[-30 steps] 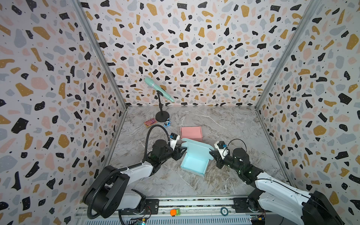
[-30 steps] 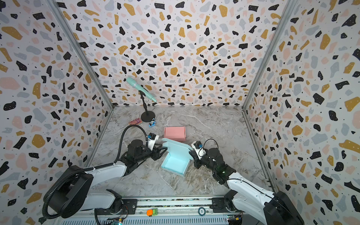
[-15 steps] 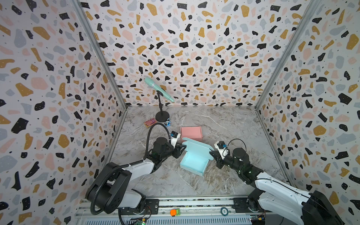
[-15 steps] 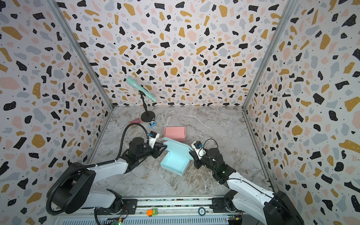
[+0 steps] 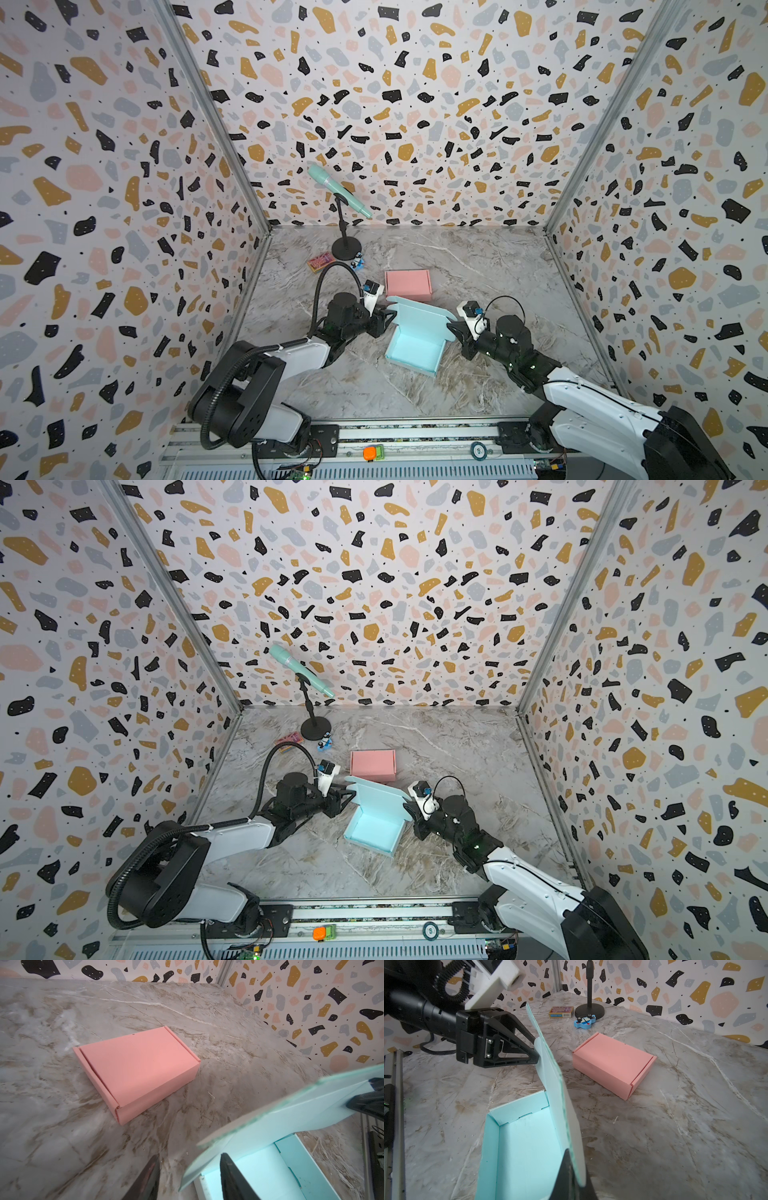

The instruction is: Fold the paper box

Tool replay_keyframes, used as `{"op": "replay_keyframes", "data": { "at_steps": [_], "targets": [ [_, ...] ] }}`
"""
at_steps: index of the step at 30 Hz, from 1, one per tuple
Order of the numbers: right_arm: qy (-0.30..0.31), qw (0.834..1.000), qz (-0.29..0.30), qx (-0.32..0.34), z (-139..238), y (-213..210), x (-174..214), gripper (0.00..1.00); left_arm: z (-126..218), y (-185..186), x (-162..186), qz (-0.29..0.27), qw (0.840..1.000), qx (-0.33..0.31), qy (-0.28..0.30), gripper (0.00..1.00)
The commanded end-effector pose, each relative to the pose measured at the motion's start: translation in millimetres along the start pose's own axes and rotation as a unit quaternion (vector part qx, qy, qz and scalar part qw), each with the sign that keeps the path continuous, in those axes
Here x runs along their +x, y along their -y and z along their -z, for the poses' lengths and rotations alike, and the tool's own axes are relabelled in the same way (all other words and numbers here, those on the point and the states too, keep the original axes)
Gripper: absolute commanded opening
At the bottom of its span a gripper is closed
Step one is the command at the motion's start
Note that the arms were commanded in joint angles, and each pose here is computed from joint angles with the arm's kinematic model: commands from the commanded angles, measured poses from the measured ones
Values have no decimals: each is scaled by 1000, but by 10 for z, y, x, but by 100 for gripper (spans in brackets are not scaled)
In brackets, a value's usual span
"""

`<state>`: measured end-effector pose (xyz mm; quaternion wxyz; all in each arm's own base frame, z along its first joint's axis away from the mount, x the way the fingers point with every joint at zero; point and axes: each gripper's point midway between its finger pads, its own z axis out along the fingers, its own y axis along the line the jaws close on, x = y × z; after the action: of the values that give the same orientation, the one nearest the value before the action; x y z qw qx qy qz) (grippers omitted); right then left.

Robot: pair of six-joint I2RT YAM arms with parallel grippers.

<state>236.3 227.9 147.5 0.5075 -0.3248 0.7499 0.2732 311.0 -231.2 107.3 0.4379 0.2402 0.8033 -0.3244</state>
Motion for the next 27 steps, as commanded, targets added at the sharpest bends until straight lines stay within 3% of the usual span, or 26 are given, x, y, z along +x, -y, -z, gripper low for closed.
{"op": "replay_keyframes", "data": {
  "at_steps": [1, 21, 27],
  "targets": [
    [-8, 1000, 3, -1, -13, -3, -33, 0, -13, 109, -265, -30, 998, 32, 38, 48],
    [-11, 1000, 3, 2, -19, 11, -31, 0, 127, 158, -272, -33, 998, 28, 45, 22],
    [-11, 1000, 2, 2, -22, 11, -32, 0, 103, 141, -227, -26, 999, 27, 34, 20]
  ]
}}
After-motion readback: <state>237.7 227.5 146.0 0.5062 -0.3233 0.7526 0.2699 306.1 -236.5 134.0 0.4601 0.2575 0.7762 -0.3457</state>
